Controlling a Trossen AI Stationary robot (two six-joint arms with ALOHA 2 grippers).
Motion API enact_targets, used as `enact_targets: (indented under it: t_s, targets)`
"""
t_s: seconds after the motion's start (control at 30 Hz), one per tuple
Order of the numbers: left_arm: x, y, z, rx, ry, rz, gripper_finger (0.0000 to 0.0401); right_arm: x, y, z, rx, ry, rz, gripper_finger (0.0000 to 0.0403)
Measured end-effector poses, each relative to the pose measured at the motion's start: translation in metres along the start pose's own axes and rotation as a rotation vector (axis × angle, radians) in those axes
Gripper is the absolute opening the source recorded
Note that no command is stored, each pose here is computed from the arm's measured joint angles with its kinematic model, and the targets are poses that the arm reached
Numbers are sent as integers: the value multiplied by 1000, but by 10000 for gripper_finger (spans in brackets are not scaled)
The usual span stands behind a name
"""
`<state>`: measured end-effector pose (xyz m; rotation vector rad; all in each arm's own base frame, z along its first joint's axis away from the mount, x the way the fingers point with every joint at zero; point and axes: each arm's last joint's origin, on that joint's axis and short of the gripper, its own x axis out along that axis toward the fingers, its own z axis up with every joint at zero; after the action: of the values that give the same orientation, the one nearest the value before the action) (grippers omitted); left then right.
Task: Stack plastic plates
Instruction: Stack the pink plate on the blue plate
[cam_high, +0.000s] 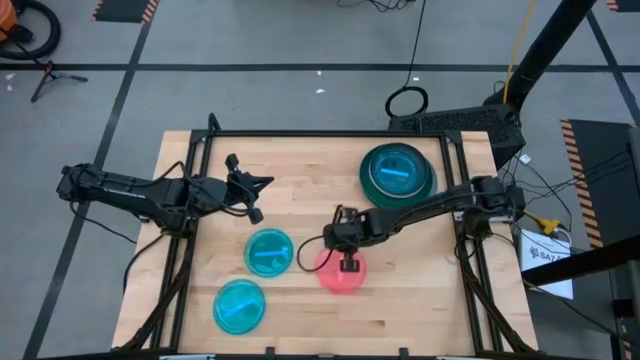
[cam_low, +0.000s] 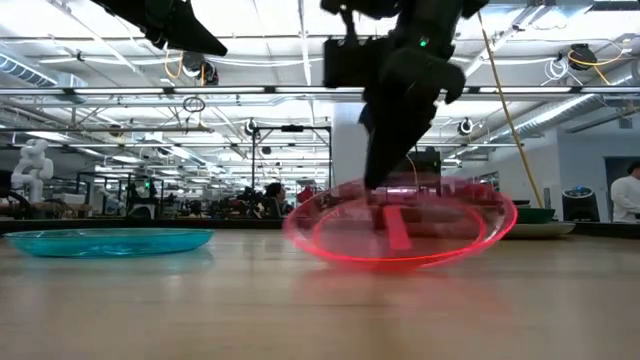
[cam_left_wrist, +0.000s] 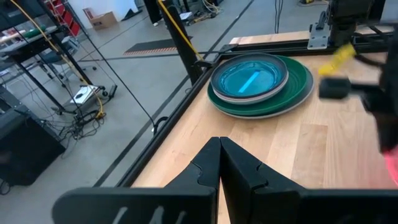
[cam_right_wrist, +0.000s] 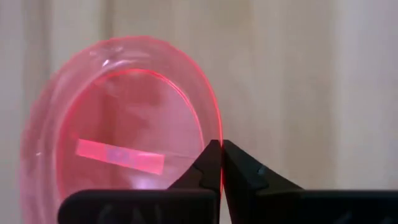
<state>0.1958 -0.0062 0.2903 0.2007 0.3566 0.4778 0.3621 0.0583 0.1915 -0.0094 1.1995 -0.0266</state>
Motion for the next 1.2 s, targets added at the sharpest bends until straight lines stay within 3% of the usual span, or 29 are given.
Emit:
enact_targets:
  t_s: [0.17, 0.33, 0.67, 0.93, 1.2]
  targets:
    - [0, 0, 0, -2, -3, 0, 12, -37, -23, -14, 12, -7, -112, 1]
    - [0, 0, 0, -2, -3, 0, 12, -63, -56, -43, 118, -93, -138, 1]
    - [0, 0, 2, 1, -13, 1, 12, -91, -136, -122, 550, -322, -274, 0]
    - [0, 0, 2, 9, -14, 2, 12, -114, -173, -161, 902, -407, -312, 0]
    - [0, 0, 2, 10, -14, 2, 12, -113, -191, -180, 1033, -327, -372, 0]
